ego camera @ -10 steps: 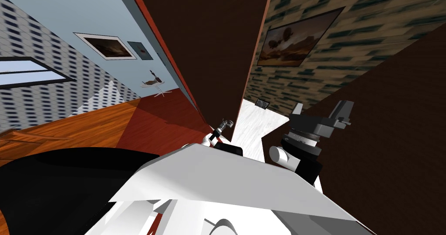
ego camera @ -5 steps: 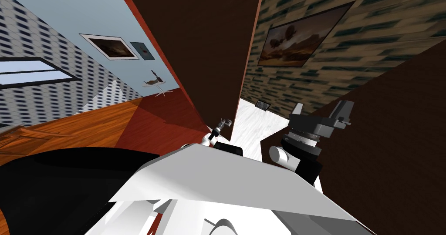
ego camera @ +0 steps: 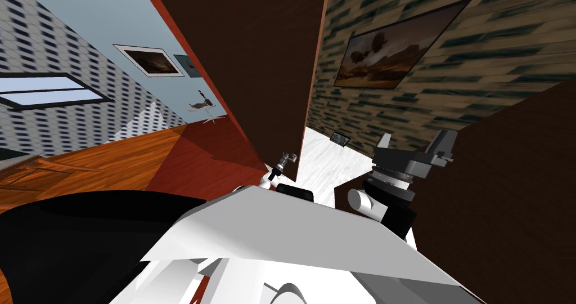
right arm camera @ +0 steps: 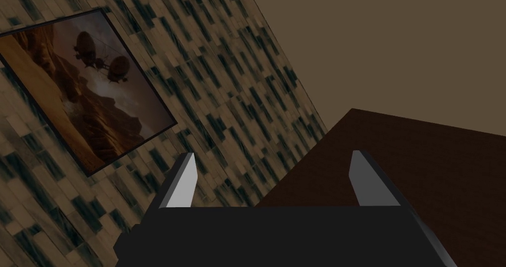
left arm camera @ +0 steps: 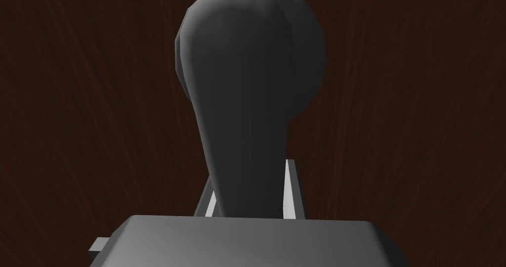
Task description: Push the door open
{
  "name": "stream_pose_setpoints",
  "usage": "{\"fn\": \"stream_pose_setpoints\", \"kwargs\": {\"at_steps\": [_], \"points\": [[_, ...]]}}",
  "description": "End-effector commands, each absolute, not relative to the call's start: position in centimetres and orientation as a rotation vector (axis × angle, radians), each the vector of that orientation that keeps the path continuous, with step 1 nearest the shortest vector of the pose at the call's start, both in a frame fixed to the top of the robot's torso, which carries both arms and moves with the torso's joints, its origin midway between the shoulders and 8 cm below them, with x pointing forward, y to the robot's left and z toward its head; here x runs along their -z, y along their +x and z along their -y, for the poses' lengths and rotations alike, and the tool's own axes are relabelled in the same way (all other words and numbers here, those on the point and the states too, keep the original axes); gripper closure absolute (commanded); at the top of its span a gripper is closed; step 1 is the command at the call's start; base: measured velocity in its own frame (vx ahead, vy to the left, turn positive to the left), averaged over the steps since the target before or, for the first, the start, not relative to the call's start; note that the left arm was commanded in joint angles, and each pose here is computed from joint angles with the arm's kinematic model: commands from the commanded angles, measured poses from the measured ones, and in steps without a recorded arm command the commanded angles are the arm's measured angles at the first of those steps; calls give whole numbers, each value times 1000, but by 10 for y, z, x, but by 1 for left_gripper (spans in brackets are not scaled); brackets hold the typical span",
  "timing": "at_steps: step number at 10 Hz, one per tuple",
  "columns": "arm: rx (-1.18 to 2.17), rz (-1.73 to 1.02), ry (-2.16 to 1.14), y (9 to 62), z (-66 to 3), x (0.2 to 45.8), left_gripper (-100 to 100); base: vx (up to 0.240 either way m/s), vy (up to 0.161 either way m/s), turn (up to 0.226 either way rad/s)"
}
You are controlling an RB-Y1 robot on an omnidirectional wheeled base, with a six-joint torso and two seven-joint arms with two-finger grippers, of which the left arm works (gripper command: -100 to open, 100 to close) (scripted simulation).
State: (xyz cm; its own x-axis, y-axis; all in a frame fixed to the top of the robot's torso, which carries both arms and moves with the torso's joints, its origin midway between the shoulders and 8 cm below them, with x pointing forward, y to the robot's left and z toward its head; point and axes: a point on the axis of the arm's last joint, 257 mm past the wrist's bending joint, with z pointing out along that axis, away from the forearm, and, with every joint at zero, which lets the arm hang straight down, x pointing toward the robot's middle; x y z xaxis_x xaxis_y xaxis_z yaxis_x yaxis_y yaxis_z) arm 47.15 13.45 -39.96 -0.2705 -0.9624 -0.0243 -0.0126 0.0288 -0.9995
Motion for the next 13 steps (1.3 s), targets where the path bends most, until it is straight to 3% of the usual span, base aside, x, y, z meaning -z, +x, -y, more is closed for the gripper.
{"fn": "stream_pose_setpoints", "kwargs": {"at_steps": [1,7,13], "points": [[1366,-1400,-1062,479,-144,392,100,146,-153,54],[1336,-1337,-1122,482,-156,391,100,131,-140,59],[1237,-1305,-1115,487,-211,390,100,158,-57,63]]}}
